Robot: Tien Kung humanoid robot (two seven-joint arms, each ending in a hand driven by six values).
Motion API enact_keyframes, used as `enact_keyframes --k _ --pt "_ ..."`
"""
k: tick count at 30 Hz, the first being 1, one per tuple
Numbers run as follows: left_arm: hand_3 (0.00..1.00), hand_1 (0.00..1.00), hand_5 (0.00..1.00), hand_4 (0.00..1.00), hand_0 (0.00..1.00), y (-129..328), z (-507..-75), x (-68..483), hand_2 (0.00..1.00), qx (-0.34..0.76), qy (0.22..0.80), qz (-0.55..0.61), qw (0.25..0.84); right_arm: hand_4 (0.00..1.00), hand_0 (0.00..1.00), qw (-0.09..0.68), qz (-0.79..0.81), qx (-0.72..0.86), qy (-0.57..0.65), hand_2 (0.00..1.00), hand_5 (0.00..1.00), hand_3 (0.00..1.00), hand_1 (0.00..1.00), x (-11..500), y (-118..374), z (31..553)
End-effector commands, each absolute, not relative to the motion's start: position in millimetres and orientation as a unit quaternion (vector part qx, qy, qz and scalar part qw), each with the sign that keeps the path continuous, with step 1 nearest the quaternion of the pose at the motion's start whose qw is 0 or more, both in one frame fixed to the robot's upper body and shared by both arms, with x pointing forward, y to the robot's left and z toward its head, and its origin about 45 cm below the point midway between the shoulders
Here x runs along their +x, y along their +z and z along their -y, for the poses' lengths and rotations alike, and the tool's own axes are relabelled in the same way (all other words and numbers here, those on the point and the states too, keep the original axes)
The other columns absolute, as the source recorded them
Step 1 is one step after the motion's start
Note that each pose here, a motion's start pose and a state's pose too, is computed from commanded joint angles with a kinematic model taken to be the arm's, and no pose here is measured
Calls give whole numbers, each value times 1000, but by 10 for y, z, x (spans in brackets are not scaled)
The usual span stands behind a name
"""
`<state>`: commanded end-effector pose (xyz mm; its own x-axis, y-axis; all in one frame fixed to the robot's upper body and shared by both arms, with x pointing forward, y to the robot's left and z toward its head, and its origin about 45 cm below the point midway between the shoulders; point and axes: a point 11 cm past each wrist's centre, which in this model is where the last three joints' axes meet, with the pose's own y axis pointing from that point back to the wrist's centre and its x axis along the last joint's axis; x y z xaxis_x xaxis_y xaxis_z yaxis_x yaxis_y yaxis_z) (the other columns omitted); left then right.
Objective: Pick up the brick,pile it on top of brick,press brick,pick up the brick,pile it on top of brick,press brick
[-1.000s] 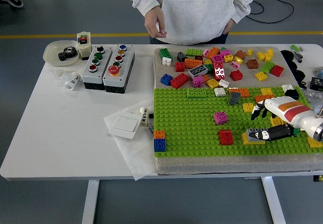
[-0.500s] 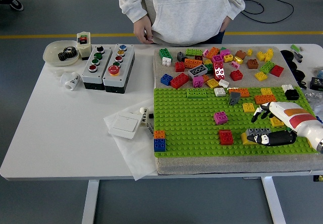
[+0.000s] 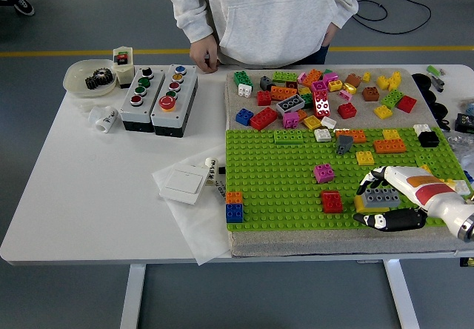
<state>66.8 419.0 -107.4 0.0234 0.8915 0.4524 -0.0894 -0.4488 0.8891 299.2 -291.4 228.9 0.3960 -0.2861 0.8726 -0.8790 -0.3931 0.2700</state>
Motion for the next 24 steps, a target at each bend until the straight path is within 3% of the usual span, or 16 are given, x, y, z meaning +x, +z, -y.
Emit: enact_keyframes --k 24 --pt "620 795 694 652 769 -1069 -4182 715 839 591 611 -336 405 870 655 407 389 736 377 706 502 568 653 3012 2188 3020"
